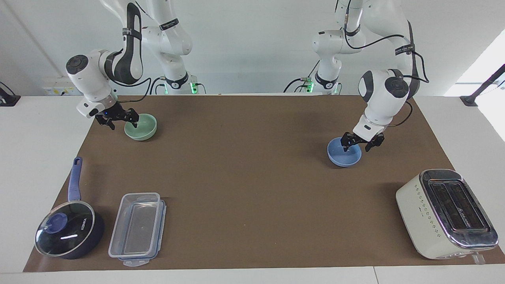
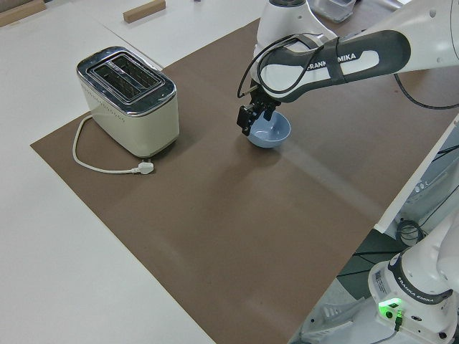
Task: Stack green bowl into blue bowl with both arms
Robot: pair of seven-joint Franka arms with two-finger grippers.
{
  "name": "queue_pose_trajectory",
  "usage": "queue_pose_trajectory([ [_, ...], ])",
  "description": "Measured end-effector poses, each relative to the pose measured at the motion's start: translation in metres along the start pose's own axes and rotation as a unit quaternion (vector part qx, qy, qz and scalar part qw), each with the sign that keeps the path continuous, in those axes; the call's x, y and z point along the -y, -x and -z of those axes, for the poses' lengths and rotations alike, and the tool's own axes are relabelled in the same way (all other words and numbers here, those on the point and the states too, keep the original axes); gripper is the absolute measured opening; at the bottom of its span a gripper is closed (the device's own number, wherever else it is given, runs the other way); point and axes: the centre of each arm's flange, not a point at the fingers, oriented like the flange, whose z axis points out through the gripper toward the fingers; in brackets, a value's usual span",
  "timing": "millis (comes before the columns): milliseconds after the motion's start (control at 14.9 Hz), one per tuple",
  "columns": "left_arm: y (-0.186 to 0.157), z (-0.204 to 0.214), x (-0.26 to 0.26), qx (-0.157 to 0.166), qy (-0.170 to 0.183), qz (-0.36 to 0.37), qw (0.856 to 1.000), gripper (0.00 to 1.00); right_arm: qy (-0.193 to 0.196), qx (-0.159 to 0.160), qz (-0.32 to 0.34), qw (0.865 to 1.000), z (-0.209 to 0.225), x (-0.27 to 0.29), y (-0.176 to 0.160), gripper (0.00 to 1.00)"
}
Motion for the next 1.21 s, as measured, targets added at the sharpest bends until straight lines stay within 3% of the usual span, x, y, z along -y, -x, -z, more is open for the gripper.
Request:
queue_pose_trajectory([
  [268, -0.002, -0.011, 0.003, 0.002, -0.011, -0.034, 0.999, 0.81, -0.004, 0.008, 0.000, 1.000, -0.006, 0.001, 0.001, 1.00],
  [335, -0.002, -0.011, 0.003, 0.002, -0.011, -0.037, 0.999, 0.80, -0.004, 0.010, 0.000, 1.000, -0.006, 0.000, 0.002, 0.95],
  [402, -0.002, -0.011, 0.003, 0.002, -0.011, -0.037, 0.999, 0.72, -0.005, 0.011, -0.001, 1.000, -0.007, -0.001, 0.003, 0.84],
  [737, -0.003, -0.011, 0.006, 0.000, -0.011, -0.025, 1.000, 0.11, -0.008, 0.011, 0.019, 1.000, -0.007, -0.020, 0.012, 0.30],
  [804, -0.004, -0.008, 0.006, -0.002, -0.011, -0.021, 1.000, 0.05, -0.008, 0.011, 0.020, 1.000, -0.007, -0.022, 0.013, 0.20],
  [938, -0.009, 0.002, 0.007, 0.003, -0.012, -0.012, 1.000, 0.05, -0.012, 0.014, 0.019, 1.000, -0.003, -0.020, 0.013, 0.05],
  [1072, -0.019, 0.020, 0.008, 0.020, -0.001, 0.008, 1.000, 0.05, -0.020, 0.019, 0.017, 0.999, 0.001, -0.018, 0.012, 0.05],
  [1206, -0.031, 0.052, 0.001, 0.034, 0.040, 0.043, 0.998, 0.05, -0.025, 0.025, 0.018, 0.999, 0.012, -0.019, 0.008, 0.05],
])
